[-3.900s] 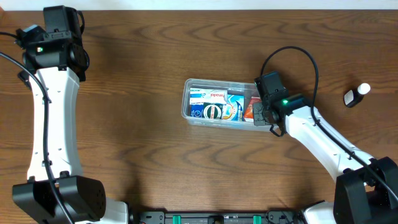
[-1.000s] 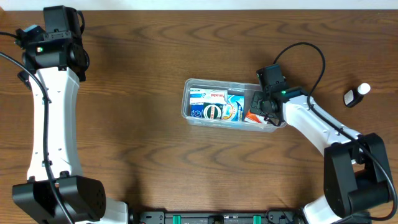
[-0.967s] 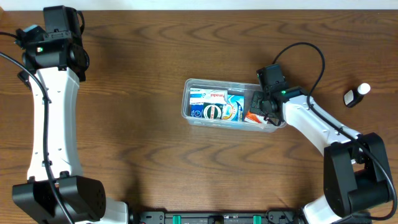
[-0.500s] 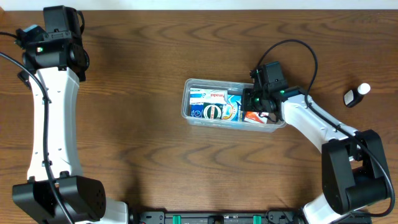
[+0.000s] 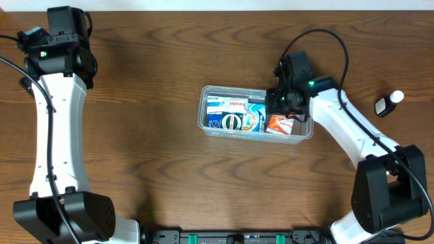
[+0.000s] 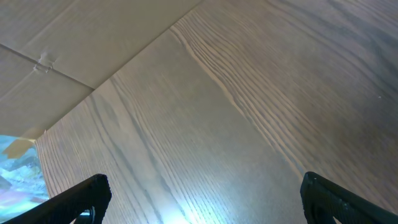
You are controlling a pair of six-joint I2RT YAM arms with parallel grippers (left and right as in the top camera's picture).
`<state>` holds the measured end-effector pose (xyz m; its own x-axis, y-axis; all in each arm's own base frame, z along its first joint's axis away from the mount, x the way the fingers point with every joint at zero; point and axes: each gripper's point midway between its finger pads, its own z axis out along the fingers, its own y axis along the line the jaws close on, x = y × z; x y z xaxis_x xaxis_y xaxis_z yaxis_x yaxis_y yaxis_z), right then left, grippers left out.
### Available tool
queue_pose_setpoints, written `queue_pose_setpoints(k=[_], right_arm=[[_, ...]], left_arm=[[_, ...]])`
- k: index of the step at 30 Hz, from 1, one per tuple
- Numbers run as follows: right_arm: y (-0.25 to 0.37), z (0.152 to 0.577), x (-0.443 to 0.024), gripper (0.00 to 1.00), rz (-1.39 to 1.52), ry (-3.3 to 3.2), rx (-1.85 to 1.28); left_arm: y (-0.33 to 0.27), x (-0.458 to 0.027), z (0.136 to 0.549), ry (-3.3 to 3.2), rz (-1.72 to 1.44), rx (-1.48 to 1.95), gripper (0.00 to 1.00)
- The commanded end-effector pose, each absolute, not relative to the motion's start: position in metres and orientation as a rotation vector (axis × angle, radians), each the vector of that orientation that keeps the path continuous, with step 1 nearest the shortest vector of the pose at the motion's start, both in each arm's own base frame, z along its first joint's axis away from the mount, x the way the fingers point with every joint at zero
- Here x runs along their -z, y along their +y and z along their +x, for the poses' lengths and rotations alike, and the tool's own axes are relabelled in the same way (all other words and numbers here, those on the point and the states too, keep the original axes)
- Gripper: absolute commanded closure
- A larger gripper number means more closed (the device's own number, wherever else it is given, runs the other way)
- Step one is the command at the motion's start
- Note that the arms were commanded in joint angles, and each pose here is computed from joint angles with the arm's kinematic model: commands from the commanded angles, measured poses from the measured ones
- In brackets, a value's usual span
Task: Pack container
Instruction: 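Raise the right gripper out of the container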
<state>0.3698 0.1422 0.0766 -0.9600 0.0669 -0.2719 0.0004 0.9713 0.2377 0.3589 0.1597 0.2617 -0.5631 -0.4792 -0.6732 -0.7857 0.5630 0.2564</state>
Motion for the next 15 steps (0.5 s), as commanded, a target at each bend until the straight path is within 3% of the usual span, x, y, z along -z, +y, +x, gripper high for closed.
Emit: queue_pose_setpoints(k=[1,5,15], right_arm=[[0.111,0.377,-0.086,0.99,0.193,2.817,-0.125],[0.087,0.363,-0.082,0.99,0.314,2.855,0.03],[0.076,0.354,-0.078,0.99,0.38,2.886,0.072]], left_arm=[[0.162,-0.262,0.358,2.253,-1.01,-0.761,0.02],[0.162,-0.262,0.358,2.253,-1.01,-0.761,0.02],[0.162,-0.262,0.358,2.253,-1.01,-0.761,0.02]])
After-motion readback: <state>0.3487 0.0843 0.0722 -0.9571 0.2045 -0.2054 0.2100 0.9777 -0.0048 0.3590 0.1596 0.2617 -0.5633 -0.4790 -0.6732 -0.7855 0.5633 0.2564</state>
